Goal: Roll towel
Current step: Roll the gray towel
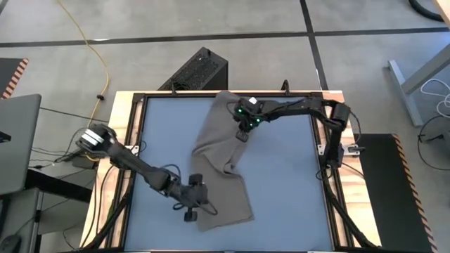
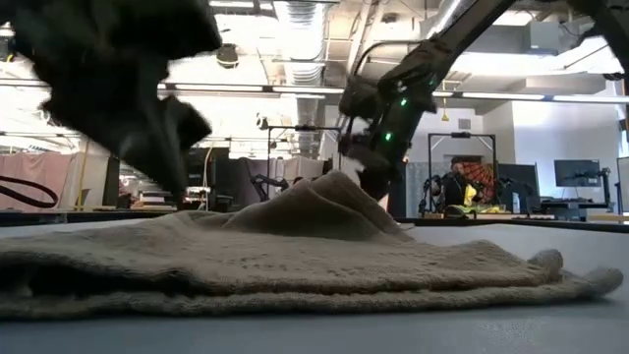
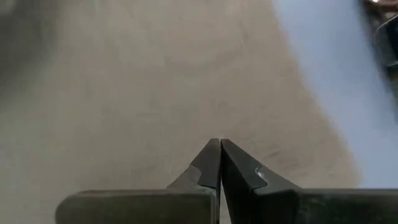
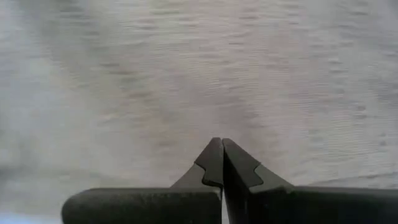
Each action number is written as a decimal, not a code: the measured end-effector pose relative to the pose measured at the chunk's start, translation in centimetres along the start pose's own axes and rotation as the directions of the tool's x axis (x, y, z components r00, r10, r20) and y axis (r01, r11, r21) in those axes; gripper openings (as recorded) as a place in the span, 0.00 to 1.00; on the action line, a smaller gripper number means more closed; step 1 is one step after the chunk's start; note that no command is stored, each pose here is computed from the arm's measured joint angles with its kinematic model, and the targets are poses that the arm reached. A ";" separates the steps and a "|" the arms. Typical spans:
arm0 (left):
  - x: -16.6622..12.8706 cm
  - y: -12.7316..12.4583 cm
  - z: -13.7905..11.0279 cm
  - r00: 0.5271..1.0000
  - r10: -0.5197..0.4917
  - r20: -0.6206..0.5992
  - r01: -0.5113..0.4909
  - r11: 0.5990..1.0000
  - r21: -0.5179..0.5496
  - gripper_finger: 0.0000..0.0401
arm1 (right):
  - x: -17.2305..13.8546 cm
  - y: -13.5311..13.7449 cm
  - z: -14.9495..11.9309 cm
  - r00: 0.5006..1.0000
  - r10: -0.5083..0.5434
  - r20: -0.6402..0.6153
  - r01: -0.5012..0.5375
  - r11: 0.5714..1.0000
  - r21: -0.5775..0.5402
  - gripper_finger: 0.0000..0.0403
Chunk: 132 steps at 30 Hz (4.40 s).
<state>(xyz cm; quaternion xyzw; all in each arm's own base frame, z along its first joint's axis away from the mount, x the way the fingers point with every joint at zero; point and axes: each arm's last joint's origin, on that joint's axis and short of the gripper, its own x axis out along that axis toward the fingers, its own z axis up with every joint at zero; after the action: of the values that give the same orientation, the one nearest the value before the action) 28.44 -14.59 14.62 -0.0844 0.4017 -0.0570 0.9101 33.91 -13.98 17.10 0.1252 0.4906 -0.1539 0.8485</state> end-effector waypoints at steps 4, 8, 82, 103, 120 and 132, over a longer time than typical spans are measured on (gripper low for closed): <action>1.7 0.3 -1.4 0.995 0.015 -0.097 -0.020 0.999 -0.045 0.00 | -0.1 0.0 -3.2 1.000 0.014 0.021 -0.015 0.999 0.041 0.05; 1.5 0.5 -2.1 0.981 -0.001 -0.193 -0.009 0.999 -0.048 0.00 | 0.4 -0.2 -6.6 0.993 0.016 0.118 -0.026 0.996 0.084 0.05; -4.1 -4.4 -5.4 0.941 -0.037 -0.338 0.005 0.996 -0.094 0.00 | -1.9 -6.8 -10.1 0.932 -0.348 0.100 0.255 0.827 0.502 0.50; -4.1 -4.4 -5.3 0.945 -0.023 -0.326 -0.001 0.997 -0.073 0.00 | -3.6 -5.3 -9.1 0.912 -0.370 0.177 0.255 0.849 0.462 0.05; -4.0 -4.3 -5.3 0.950 -0.007 -0.312 -0.010 0.999 -0.050 0.00 | -11.1 -2.2 -7.5 0.888 -0.421 0.185 0.317 0.852 0.415 0.03; -4.1 -4.4 -5.3 0.948 -0.014 -0.318 0.000 0.999 -0.042 0.00 | -13.0 -0.9 -8.3 0.890 -0.410 0.198 0.302 0.857 0.418 0.03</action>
<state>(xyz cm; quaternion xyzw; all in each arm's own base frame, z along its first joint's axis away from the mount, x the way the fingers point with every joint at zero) 21.66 -18.73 14.91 -0.0942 0.5438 -0.0648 0.8314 20.84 -9.94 24.30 0.1685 0.3417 -0.4170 0.8252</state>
